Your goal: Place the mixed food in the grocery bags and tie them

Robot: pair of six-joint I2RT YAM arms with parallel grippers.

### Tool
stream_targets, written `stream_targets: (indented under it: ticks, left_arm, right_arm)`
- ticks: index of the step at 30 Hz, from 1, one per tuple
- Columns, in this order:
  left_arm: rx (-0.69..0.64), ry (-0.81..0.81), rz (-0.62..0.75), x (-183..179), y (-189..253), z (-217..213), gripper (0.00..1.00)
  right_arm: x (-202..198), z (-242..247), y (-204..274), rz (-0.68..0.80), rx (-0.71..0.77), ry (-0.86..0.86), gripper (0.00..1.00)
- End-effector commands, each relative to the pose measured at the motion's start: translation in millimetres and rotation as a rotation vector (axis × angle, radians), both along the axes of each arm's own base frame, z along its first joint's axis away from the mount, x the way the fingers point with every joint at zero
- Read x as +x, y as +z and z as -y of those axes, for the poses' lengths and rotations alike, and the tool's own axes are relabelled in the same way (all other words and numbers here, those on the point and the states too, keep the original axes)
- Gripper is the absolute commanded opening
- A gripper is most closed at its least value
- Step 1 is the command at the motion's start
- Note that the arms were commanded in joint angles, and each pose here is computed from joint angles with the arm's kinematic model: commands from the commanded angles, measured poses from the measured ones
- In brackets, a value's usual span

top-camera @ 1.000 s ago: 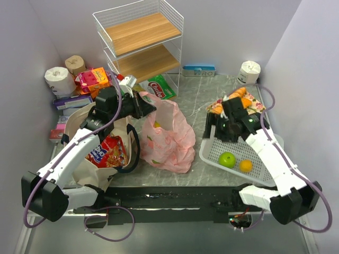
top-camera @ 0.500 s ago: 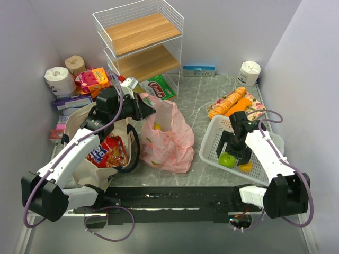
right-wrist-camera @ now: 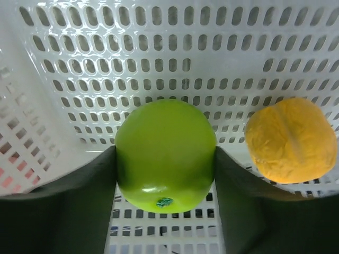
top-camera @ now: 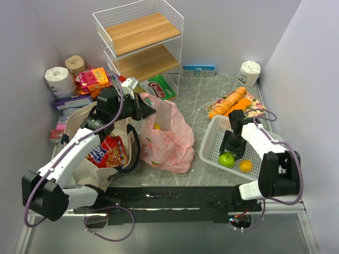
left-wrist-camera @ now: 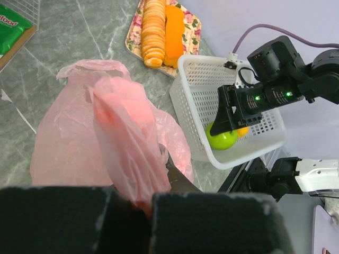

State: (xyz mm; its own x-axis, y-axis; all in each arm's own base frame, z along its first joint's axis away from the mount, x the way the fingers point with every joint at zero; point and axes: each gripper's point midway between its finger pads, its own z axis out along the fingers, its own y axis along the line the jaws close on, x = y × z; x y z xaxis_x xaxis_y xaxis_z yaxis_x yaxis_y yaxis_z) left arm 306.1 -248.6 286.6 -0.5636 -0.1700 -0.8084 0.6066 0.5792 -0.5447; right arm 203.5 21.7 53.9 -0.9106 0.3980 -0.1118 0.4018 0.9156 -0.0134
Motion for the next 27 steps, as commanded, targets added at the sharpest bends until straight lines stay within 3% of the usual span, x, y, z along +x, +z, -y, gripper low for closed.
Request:
stream_targets:
  ticks: [1,4,6,12,16,21,24,27]
  left_arm:
    - [-0.008,0.012,0.062,-1,16,-2,0.01]
    - [-0.007,0.018,0.063,0,17,-3,0.01]
    - [-0.009,0.016,0.065,0,17,-3,0.01]
    - [0.042,0.006,0.059,-2,9,0,0.01]
    - [0.076,-0.022,0.069,-3,8,5,0.01]
    - [0.076,-0.022,0.076,-5,10,7,0.01]
    - [0.076,-0.006,0.078,-6,11,5,0.01]
    - [0.068,0.003,0.091,-8,15,4,0.01]
  right_arm:
    - [10,1,19,0.083,0.004,0.009,0.45]
    - [28,-4,65,0.227,0.022,0.032,0.26]
    - [50,-11,104,0.36,0.037,0.06,0.26]
    - [109,-82,210,0.757,0.288,0.196,0.26]
    - [136,-155,214,0.722,0.379,0.329,0.24]
    - [140,-259,225,0.686,0.559,0.494,0.26]
    - [140,-297,213,0.633,0.553,0.561,0.32]
    - [129,-322,181,0.512,0.542,0.62,0.45]
